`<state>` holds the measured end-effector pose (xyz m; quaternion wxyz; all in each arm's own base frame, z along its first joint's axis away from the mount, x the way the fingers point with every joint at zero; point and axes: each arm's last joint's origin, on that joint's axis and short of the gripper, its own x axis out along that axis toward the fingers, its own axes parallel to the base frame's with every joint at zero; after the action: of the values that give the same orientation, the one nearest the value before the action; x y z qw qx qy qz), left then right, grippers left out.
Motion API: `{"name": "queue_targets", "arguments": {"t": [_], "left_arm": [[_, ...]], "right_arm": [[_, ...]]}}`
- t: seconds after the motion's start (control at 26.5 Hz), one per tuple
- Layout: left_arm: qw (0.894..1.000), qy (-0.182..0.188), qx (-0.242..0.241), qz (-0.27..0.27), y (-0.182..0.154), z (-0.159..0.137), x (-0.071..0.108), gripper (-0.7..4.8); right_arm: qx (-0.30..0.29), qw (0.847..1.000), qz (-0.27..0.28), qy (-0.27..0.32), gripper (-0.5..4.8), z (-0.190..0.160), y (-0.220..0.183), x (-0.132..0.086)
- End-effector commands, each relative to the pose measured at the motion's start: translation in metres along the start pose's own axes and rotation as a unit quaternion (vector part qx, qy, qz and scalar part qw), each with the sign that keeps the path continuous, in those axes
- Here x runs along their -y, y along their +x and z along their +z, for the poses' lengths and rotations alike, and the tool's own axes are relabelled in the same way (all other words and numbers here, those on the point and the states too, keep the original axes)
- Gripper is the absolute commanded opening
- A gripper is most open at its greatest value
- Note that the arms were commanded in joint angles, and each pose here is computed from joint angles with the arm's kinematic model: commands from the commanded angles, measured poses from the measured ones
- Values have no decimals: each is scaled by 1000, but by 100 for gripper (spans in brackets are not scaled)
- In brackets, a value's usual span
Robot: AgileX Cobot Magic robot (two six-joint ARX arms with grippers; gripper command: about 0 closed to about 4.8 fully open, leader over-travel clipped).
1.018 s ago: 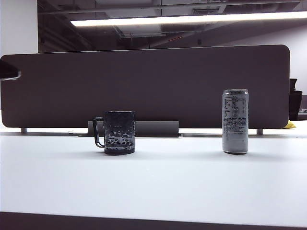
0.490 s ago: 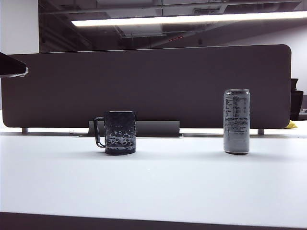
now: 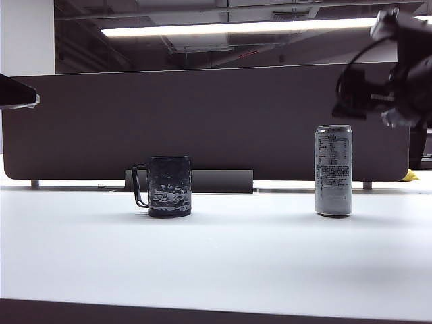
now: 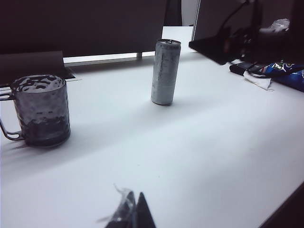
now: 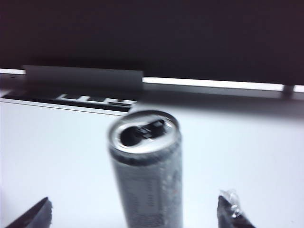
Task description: Pick up the metal can, pour some water into the cup, then place the can back on the table.
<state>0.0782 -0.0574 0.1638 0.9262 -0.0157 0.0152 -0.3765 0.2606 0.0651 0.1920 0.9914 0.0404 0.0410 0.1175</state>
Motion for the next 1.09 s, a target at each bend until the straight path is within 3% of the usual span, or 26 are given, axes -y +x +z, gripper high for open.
{"name": "queue_targets", "arguments": {"t": [0.04, 0.57, 1.09], "left_arm": [[1000, 2, 4, -1, 0, 1, 0, -5], [1000, 2, 4, -1, 0, 1, 0, -5], [1000, 2, 3, -2, 0, 1, 0, -5]], "right_arm": [[39, 999, -5, 6, 479, -7, 18, 1], [47, 999, -23, 7, 479, -55, 89, 7], [68, 997, -21, 7, 479, -47, 109, 6]]}}
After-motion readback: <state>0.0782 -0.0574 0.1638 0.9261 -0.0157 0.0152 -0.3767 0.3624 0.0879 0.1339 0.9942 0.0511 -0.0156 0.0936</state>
